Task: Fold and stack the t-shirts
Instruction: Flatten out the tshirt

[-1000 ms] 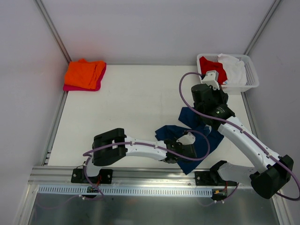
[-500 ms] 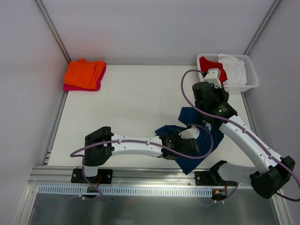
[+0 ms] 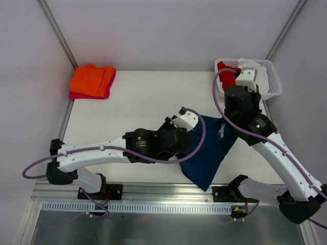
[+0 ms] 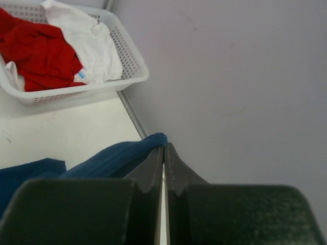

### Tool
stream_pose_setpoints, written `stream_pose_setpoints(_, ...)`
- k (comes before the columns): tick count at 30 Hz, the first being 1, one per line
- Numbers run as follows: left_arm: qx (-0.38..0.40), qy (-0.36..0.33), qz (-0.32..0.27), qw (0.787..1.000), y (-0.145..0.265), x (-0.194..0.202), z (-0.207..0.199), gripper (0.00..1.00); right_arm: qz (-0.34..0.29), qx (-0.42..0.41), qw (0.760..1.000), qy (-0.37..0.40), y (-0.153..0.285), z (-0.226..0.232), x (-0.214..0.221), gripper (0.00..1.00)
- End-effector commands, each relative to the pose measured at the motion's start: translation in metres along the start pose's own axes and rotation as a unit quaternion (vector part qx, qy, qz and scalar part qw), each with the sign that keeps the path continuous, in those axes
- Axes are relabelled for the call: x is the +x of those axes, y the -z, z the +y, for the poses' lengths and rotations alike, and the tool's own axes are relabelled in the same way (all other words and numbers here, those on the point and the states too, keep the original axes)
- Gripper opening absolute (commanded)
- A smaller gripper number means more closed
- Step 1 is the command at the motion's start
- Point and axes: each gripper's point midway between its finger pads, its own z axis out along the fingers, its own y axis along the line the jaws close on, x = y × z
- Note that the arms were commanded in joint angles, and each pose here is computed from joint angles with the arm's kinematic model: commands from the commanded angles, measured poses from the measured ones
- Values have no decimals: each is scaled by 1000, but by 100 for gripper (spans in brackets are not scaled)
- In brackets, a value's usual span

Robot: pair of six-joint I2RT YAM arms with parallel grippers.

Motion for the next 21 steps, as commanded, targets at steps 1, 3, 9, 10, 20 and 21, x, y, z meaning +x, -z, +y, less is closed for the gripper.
stream_pose_setpoints(1, -100, -3, -38, 994, 39, -21, 89, 0, -17, 58, 997, -51, 14, -64, -19, 0)
stream_pose_setpoints(3, -126, 5, -53, 991, 57, -23, 123, 0, -20, 80, 993, -84, 17, -83, -22, 0)
stream_pose_setpoints(9, -197, 35, -85, 976, 105, -16, 202, 0, -27, 99, 982, -161, 30, -129, -13, 0)
stream_pose_setpoints(10, -199, 44, -91, 975, 111, -15, 210, 0, -30, 97, 979, -175, 31, -134, -11, 1)
stream_pose_setpoints(20, -227, 121, -130, 958, 165, -6, 286, 0, -74, 10, 942, -326, 49, -171, 16, 0)
stream_pose_setpoints(21, -220, 122, -132, 959, 164, -6, 284, 0, -73, 2, 939, -337, 49, -169, 13, 0)
